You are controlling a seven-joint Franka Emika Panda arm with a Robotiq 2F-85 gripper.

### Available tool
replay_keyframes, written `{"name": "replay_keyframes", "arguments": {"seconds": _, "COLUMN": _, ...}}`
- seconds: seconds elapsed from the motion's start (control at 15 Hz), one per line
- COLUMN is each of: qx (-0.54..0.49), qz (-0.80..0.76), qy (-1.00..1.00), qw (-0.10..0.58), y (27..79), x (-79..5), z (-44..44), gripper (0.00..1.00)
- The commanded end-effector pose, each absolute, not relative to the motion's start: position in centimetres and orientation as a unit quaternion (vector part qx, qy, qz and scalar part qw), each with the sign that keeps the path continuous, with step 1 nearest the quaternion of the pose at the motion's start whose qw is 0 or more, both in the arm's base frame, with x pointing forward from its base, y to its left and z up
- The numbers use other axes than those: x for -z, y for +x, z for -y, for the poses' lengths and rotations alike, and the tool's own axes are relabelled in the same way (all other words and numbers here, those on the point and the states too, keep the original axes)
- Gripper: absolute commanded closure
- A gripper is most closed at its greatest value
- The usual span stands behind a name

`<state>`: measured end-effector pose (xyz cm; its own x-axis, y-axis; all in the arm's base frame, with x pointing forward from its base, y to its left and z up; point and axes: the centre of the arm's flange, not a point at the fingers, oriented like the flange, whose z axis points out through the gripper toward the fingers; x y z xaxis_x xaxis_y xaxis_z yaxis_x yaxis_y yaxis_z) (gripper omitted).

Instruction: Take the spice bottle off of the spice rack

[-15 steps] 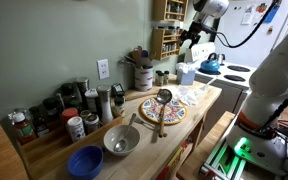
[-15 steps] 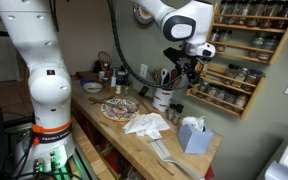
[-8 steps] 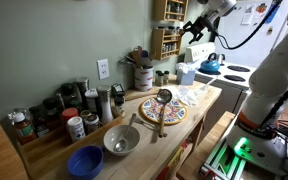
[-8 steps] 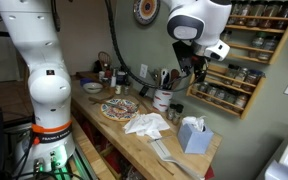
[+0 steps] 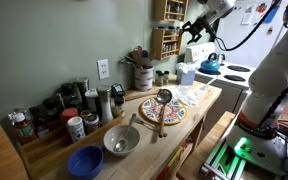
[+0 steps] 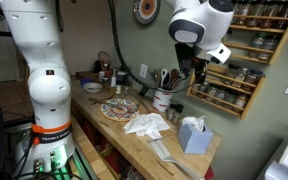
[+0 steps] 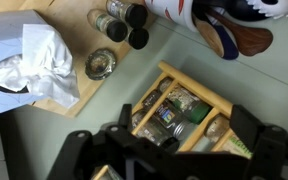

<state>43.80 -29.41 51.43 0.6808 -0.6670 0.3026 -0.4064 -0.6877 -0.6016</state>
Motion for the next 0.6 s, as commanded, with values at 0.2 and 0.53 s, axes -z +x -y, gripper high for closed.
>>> {"name": "replay_keyframes", "arguments": {"seconds": 0.2, "qx": 0.283, "qz": -0.398, "qy": -0.821, "qw": 0.297, "y": 46.8, "x": -53.2, "z": 32.7, "gripper": 0.0}}
{"name": "replay_keyframes", "arguments": {"seconds": 0.53, "qx": 0.304, "qz": -0.466, "qy": -0.755, "qw": 0.347, "y": 48.4, "x": -54.3, "z": 36.2, "gripper": 0.0}}
